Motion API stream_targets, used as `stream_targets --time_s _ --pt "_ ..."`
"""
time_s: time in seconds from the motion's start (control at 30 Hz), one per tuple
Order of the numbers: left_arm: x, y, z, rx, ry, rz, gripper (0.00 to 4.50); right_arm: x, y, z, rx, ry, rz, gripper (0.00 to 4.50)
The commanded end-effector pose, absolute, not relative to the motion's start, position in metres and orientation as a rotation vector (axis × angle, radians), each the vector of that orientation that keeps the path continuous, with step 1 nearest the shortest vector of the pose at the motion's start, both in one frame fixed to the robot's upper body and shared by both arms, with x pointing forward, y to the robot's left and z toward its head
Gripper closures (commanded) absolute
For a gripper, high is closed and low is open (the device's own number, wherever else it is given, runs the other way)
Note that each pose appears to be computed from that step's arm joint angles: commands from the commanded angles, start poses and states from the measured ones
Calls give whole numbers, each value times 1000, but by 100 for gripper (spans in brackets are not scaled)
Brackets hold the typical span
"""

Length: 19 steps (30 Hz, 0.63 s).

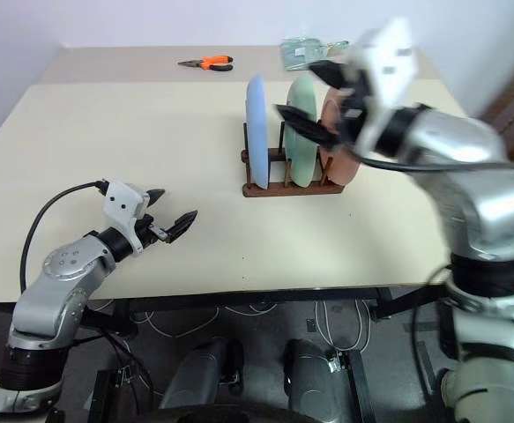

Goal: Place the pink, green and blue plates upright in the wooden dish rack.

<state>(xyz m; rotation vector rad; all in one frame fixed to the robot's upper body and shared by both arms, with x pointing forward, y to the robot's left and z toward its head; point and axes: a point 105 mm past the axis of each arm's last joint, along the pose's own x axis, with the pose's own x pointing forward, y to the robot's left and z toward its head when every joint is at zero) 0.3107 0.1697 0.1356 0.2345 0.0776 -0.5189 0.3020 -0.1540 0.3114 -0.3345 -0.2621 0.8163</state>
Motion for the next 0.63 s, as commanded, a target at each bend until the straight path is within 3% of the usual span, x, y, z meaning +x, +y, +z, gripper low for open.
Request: stream_targets --time_s 0.03,0.2,0.3,0.63 --pt "310 180 137 274 71 -517 2 273 -196 294 -333 -180 812 80" --pt "306 184 118 311 133 -567 2 272 -248 223 -299 50 649 80" --pt "302 183 114 322 147 -581 2 277 -257 197 -302 91 612 80" --pt "298 176 109 308 139 -572 2 291 -249 175 -305 102 645 80"
